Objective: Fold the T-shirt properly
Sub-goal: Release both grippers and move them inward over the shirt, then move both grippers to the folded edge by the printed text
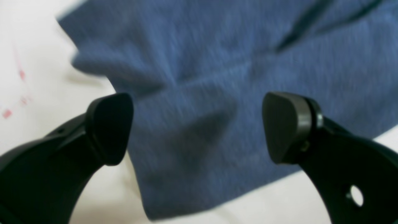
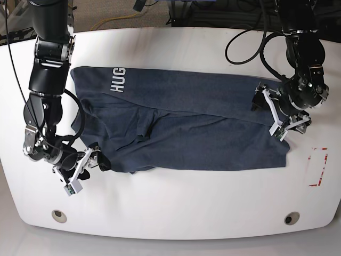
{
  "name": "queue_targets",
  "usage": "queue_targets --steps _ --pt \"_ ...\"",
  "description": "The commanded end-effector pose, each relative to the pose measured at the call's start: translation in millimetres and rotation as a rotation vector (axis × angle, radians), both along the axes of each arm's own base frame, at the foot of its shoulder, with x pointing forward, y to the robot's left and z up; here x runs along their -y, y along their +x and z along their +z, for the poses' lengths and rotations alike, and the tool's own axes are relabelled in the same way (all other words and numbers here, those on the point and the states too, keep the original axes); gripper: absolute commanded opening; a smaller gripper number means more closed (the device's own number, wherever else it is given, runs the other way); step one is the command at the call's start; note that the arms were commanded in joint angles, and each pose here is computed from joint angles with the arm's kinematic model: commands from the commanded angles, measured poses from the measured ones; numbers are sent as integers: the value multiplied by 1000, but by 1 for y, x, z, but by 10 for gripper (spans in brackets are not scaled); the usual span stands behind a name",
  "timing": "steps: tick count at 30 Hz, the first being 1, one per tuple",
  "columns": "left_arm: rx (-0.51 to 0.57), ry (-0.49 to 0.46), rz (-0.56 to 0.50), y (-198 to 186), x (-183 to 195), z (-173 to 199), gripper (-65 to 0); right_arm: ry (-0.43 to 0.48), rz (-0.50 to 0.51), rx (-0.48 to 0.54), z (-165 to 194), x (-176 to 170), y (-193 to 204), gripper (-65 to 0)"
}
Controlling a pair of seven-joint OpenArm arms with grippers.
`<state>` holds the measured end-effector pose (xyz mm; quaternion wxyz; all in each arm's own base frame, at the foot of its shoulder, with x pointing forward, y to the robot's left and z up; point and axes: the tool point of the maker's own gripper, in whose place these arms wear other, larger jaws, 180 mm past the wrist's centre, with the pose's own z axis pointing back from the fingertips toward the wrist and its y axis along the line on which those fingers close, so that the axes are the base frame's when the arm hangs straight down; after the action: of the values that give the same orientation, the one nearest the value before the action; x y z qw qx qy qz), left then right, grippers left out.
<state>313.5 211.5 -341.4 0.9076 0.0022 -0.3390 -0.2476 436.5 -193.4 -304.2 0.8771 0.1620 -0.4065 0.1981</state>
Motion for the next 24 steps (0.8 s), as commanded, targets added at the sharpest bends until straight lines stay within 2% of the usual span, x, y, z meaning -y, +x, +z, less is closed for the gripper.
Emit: queue_targets --steps 1,7,16,20,22,24 --pt "65 -2 14 10 -8 16 -39 35 27 82 26 -6 -6 -190" --pt "38 -25 26 0 -11 -1 -39 87 50 18 -3 -17 -55 -239" --pt "-10 -82 39 -3 -5 -24 -39 120 11 -90 -49 -17 -103 -241" --pt "-76 -101 42 -12 -1 -45 -39 63 -4 -96 -63 -11 -110 -238" --pt "-111 -107 40 -17 1 -56 -39 10 -19 -130 -78 -3 -115 -238" --pt "-129 -107 43 -22 0 -61 -39 0 -37 -152 -91 -3 -117 -239"
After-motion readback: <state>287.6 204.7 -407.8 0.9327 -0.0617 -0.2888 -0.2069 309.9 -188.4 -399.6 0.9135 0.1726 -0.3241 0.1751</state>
